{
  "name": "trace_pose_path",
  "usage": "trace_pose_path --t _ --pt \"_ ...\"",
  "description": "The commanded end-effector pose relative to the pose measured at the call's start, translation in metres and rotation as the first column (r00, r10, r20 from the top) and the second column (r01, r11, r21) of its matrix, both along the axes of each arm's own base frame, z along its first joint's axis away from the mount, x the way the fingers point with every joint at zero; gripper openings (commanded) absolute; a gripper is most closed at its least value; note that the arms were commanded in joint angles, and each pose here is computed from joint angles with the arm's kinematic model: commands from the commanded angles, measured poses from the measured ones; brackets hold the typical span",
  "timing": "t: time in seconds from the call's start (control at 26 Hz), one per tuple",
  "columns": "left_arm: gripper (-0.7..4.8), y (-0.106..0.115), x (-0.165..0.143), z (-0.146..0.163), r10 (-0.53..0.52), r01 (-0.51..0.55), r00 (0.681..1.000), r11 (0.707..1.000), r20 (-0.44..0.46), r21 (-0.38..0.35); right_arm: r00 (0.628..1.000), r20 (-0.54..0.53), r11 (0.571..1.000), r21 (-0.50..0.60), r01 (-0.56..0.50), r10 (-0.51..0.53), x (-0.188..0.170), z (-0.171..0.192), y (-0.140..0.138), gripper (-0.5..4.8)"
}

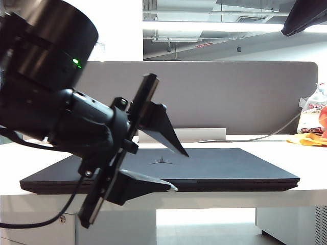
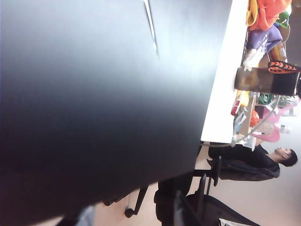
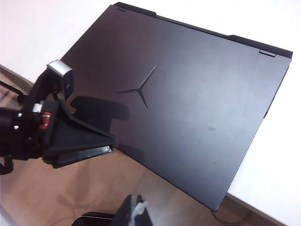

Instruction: Open the lid of the laptop and use the keypad to enter the password "123".

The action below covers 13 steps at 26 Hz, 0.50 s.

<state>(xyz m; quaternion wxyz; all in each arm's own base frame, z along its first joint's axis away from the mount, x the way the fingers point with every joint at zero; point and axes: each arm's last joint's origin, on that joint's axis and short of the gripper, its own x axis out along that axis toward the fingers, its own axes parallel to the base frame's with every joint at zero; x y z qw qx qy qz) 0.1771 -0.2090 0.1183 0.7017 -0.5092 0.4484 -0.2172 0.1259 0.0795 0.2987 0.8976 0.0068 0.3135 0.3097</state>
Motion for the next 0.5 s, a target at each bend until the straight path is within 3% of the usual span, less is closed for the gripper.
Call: trace_pose_path --t 0.04,0.31,0.38,0.5 --pt "2.09 -0.007 0.006 -0.001 -0.014 0.014 1.000 1.000 0.002 -0.007 1.000 0.015 1.000 0.003 -0.003 0.003 0.000 0.002 0.000 -0.09" --pt "2.09 -0.001 0.018 -0.003 0.022 -0.022 1.000 1.000 0.002 -0.006 1.000 -0.006 1.000 -0.008 -0.004 0.004 -0.001 0.000 0.000 -0.09" --pt "2.01 0.001 0.021 -0.001 -0.001 0.001 0.999 1.000 0.045 0.000 1.000 -0.006 1.000 -0.008 -0.004 0.004 -0.001 0.000 -0.001 -0.09" --pt "1.10 0.001 0.022 0.003 -0.028 0.029 0.995 1.000 0.096 -0.012 1.000 -0.005 1.000 -0.008 -0.003 0.003 -0.001 0.000 0.000 -0.09"
